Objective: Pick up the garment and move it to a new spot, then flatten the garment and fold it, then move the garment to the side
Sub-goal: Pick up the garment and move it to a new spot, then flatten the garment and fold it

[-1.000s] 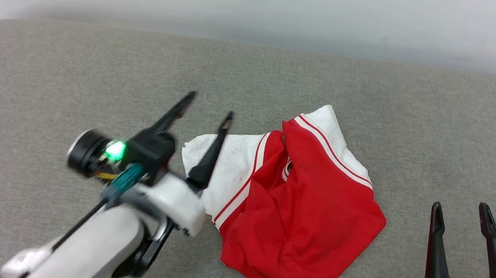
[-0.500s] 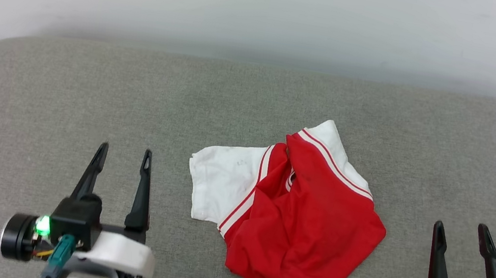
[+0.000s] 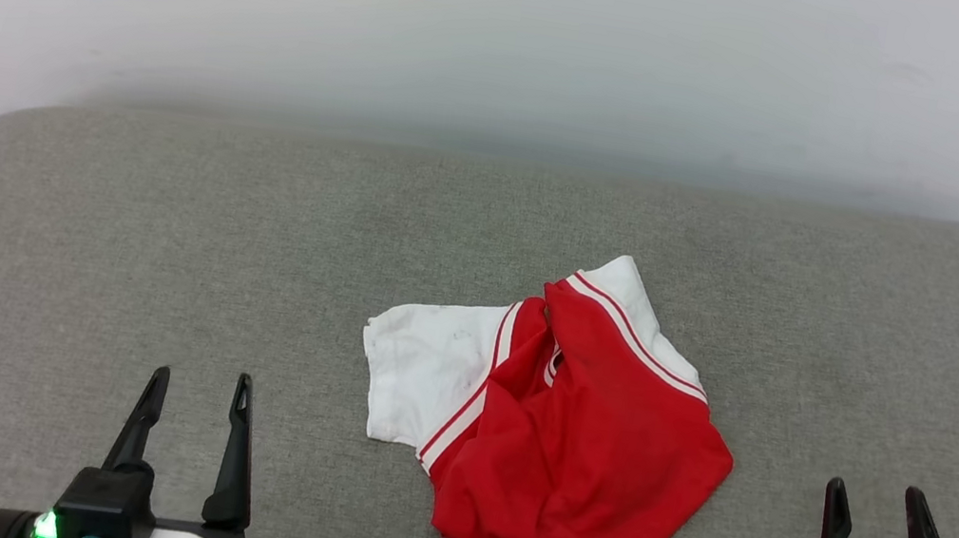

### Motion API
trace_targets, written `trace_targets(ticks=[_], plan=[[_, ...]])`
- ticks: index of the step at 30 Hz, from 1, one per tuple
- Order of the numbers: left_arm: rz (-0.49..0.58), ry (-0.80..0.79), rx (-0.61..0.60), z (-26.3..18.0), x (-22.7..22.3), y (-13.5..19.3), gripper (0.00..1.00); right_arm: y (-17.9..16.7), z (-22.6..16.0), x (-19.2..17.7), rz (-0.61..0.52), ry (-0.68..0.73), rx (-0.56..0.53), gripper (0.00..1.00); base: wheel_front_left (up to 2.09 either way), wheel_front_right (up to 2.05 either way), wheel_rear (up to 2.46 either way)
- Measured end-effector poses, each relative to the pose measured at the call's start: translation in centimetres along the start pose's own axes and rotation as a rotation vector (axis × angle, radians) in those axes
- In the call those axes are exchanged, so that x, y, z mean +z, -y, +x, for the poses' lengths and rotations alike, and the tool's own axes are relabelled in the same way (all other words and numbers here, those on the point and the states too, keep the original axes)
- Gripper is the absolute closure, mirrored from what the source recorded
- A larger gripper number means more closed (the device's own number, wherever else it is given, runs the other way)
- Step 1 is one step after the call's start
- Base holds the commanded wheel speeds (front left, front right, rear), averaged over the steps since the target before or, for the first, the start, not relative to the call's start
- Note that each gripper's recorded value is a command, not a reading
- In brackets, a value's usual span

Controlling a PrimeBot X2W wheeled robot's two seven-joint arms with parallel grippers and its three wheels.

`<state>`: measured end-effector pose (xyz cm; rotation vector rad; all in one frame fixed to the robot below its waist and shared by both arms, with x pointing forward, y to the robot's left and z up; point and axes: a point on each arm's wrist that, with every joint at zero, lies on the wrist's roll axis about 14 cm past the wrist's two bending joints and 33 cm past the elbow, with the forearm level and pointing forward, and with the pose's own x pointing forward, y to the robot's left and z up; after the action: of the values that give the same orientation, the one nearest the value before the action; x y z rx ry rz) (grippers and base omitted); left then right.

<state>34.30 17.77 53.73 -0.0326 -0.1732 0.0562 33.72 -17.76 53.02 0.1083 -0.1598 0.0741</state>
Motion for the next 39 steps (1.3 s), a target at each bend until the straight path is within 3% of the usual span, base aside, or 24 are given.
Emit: trace_targets(ticks=[19, 32, 39], plan=[[-0.018, -0.031, -0.035, -0.7, -1.1, -0.3, 0.0, -0.3, -0.6, 0.2, 0.01, 0.004, 0.006, 0.0, 0.0, 0.0, 0.0], [0.091, 0.2, -0.187, 9.8, 6.4, -0.2, 0.0, -0.5, 0.8, 0.7, -0.015, 0.023, 0.017, 0.0, 0.0, 0.0, 0.0], [0.191, 0.126, -0.321, 15.4, 7.3, 2.9, 0.0, 0.6, 2.1, 0.1, -0.033, 0.011, -0.009, 0.0, 0.0, 0.0, 0.0]])
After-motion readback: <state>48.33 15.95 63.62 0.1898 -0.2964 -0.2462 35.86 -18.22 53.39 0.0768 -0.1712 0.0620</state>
